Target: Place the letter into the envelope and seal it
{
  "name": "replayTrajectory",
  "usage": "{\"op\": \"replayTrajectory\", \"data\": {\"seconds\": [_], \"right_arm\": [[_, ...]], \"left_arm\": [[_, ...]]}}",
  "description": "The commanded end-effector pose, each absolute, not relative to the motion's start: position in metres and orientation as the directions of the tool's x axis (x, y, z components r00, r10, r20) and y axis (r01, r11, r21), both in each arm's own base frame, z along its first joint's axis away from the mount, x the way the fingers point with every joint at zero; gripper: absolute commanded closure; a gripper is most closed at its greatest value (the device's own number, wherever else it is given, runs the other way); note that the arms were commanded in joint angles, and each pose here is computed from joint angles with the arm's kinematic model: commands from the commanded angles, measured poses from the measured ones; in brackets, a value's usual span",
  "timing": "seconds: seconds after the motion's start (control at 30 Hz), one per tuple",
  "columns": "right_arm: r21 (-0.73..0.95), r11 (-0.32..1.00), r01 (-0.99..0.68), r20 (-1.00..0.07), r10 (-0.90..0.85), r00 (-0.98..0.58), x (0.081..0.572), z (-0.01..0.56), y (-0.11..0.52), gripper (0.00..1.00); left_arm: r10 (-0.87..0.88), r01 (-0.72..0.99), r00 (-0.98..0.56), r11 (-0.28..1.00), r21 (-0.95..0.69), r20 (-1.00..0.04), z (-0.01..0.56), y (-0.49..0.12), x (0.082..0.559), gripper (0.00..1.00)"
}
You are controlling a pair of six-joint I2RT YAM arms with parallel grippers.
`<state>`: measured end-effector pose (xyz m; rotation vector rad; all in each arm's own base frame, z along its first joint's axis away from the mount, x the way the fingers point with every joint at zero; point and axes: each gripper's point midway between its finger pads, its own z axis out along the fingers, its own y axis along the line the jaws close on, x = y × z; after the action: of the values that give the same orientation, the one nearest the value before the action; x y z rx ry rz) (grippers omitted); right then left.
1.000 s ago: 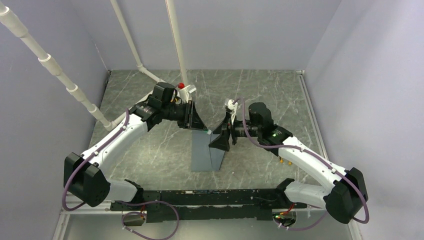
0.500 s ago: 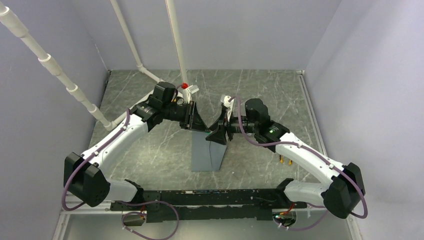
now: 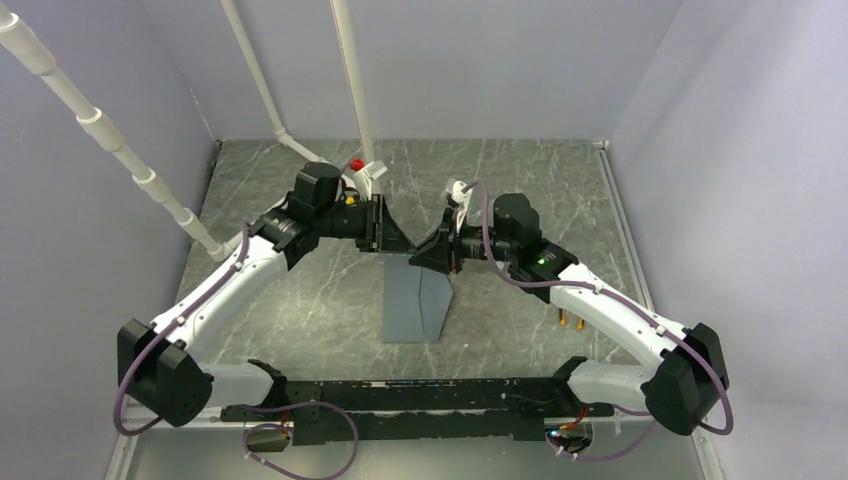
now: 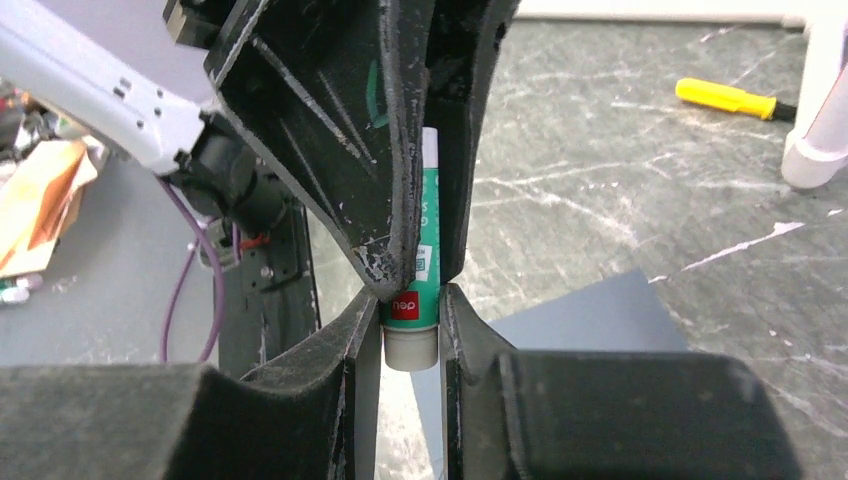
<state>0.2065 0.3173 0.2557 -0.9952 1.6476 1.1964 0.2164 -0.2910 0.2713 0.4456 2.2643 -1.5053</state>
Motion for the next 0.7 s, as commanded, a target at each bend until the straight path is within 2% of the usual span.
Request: {"op": "replayTrajectory", "data": {"seconds": [0.0,0.17,0.33,0.43,0.5,0.57,0.67], "right_arm": [[0.34,0.279,-0.898,-0.94,0.063,-0.336,0.222,0.293,0.325,0.97],[0.527,0.242,-0.815,-0.844,0.26,-0.469,0.226,0.318,0.333,0.96],[0.633,0.136,-0.762,-0.742,0.387,-0.547,0.221,0.347,0.339,0.94],[0.649,0.092,-0.755,-0.72,0.396,-0.57,0.214,0.354,0.339,0.88],[0.666,0.084,-0.742,-0.704,0.401,-0.586,0.211,0.357,0.336,0.79],[0.686,0.062,-0.725,-0.679,0.414,-0.607,0.208,0.363,0.334,0.76],[0.719,0.008,-0.695,-0.627,0.438,-0.644,0.206,0.374,0.334,0.83]], "left_arm": [[-0.152,0.551,-0.765,0.347,-0.759,-0.625,0.319,-0.295,0.237,0.9],[-0.291,0.571,-0.662,0.401,-0.716,-0.691,0.317,-0.289,0.259,0.94],[-0.349,0.603,-0.589,0.41,-0.684,-0.729,0.316,-0.287,0.27,0.97],[-0.346,0.62,-0.561,0.426,-0.659,-0.752,0.315,-0.285,0.273,0.98],[-0.34,0.627,-0.542,0.446,-0.639,-0.769,0.312,-0.283,0.275,0.98],[-0.336,0.642,-0.53,0.441,-0.627,-0.779,0.31,-0.283,0.273,0.97],[-0.338,0.665,-0.521,0.414,-0.621,-0.783,0.312,-0.287,0.273,0.98]]}}
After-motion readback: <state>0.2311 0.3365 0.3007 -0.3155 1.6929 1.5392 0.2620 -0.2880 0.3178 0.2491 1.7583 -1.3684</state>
